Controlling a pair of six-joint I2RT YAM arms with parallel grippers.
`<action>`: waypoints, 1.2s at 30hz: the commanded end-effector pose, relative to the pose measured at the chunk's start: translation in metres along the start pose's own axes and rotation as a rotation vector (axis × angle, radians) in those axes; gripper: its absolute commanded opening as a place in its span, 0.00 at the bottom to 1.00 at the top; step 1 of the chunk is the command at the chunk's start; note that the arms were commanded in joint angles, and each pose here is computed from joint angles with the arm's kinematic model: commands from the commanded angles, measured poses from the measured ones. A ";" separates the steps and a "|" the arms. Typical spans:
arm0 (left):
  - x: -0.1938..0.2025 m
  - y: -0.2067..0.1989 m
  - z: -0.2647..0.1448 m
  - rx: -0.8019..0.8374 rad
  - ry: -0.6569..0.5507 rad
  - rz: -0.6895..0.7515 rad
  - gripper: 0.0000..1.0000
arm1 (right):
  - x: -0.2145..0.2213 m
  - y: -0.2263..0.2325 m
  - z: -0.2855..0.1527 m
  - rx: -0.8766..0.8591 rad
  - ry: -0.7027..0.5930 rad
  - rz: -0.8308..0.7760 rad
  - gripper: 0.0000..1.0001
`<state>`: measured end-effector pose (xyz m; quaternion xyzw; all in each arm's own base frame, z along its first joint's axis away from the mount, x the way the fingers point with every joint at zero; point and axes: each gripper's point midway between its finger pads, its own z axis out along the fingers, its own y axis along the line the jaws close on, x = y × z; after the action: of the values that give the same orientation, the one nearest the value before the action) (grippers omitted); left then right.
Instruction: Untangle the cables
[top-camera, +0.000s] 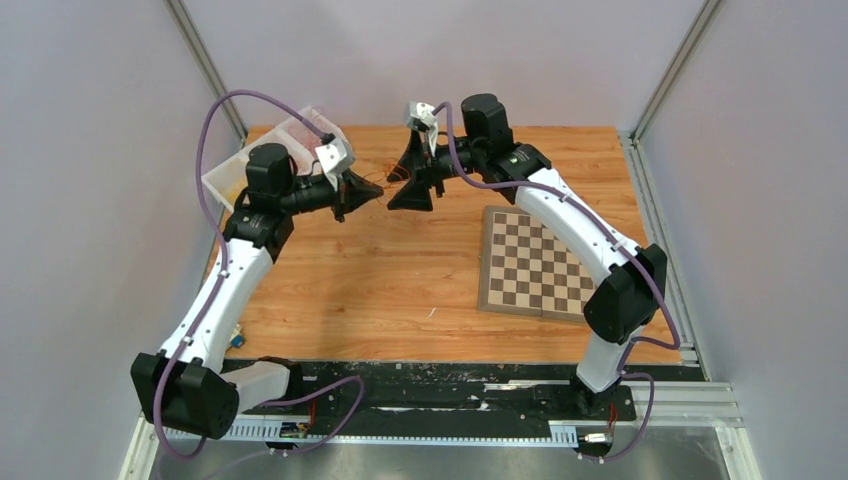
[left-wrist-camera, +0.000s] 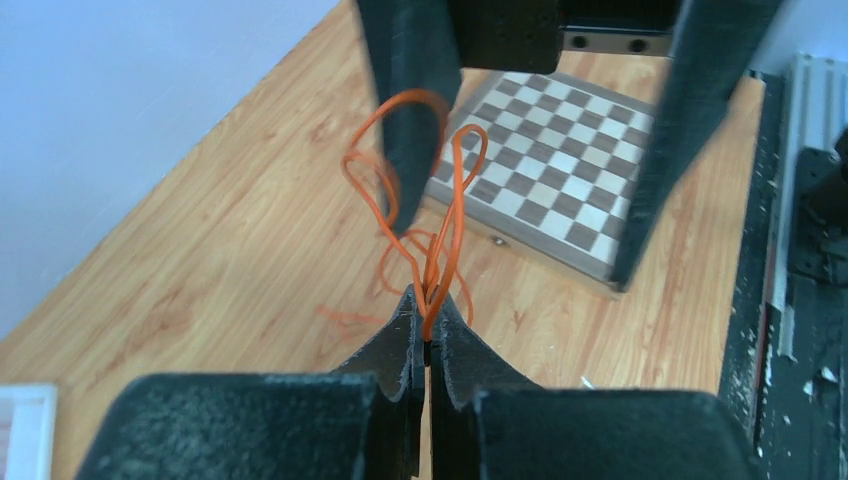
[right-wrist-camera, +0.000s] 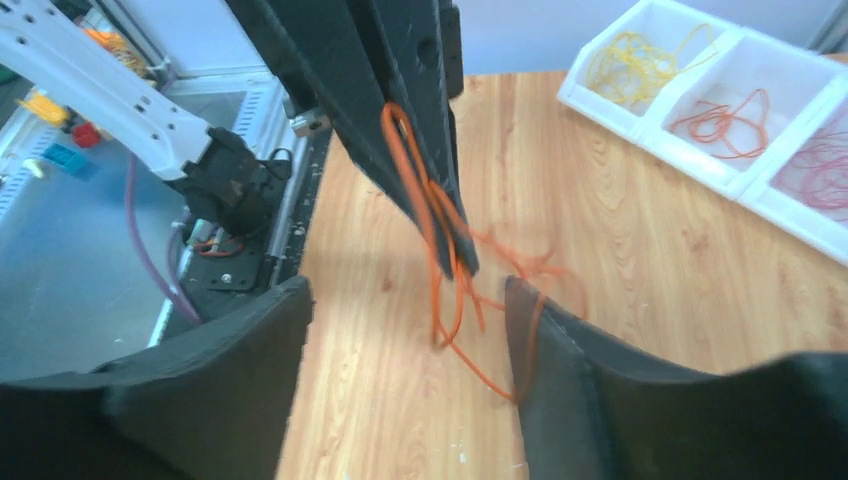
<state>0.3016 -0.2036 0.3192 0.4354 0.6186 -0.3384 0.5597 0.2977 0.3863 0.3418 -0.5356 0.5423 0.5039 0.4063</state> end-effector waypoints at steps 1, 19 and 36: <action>-0.010 0.030 -0.011 -0.110 -0.029 -0.069 0.00 | -0.018 -0.012 -0.019 0.093 -0.028 -0.057 0.81; 0.013 0.252 -0.114 -0.789 -0.073 -0.342 0.00 | 0.012 -0.067 -0.055 0.348 0.034 -0.022 1.00; 0.064 0.394 -0.168 -1.133 -0.190 -0.502 0.00 | 0.030 -0.091 -0.061 0.427 0.106 -0.018 1.00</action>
<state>0.5794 0.0949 0.2880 -0.0879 0.7635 -0.1086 0.6305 0.3830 0.3318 0.2950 -0.4640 0.6627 0.3616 0.4634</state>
